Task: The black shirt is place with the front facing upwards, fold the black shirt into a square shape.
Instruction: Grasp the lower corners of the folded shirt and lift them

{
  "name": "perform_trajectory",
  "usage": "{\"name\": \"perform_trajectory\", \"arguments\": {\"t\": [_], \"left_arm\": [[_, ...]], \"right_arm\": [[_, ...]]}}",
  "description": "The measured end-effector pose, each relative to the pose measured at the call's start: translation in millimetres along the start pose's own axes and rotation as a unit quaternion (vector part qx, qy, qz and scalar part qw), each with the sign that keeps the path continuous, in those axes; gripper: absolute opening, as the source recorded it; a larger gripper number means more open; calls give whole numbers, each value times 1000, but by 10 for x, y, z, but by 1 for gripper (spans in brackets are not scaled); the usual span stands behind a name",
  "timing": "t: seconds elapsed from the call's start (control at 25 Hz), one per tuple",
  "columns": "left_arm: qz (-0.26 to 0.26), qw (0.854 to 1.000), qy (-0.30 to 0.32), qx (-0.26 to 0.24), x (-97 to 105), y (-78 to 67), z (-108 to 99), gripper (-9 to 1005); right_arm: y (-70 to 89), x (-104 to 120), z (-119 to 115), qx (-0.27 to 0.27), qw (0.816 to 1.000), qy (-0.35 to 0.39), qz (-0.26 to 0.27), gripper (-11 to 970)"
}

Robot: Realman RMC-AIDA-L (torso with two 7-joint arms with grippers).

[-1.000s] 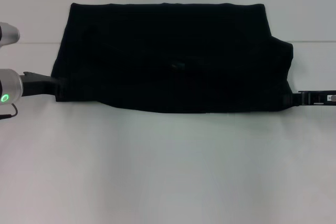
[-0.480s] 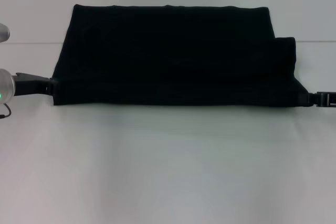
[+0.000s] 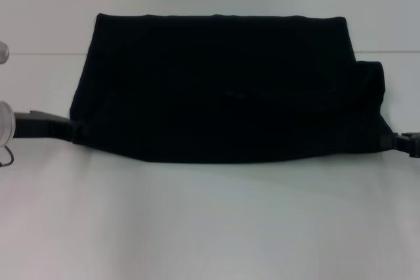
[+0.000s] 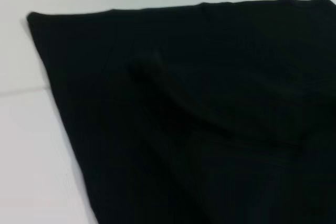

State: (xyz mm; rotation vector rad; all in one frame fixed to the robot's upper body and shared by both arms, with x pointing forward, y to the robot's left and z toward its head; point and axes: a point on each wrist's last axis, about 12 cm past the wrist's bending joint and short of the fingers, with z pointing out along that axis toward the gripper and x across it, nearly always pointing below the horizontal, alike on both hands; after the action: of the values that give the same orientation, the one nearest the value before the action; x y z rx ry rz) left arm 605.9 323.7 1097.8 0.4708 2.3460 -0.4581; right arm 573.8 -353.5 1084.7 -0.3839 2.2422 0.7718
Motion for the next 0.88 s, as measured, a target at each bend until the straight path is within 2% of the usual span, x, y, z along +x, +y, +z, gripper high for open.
{"name": "perform_trajectory", "arguments": {"t": [0.32, 0.56, 0.72, 0.88], "left_arm": [[-42, 995, 22, 83, 238, -84, -204, 0], [-64, 984, -15, 164, 527, -161, -376, 0], [-71, 971, -34, 224, 782, -219, -527, 0], [-87, 963, -40, 252, 1017, -248, -654, 0]], "right_arm": [[-1, 251, -279, -27, 999, -12, -37, 31], [12, 366, -409, -43, 997, -25, -56, 31], [48, 481, -492, -61, 996, -25, -67, 31], [66, 581, -550, -70, 995, -23, -68, 31]]}}
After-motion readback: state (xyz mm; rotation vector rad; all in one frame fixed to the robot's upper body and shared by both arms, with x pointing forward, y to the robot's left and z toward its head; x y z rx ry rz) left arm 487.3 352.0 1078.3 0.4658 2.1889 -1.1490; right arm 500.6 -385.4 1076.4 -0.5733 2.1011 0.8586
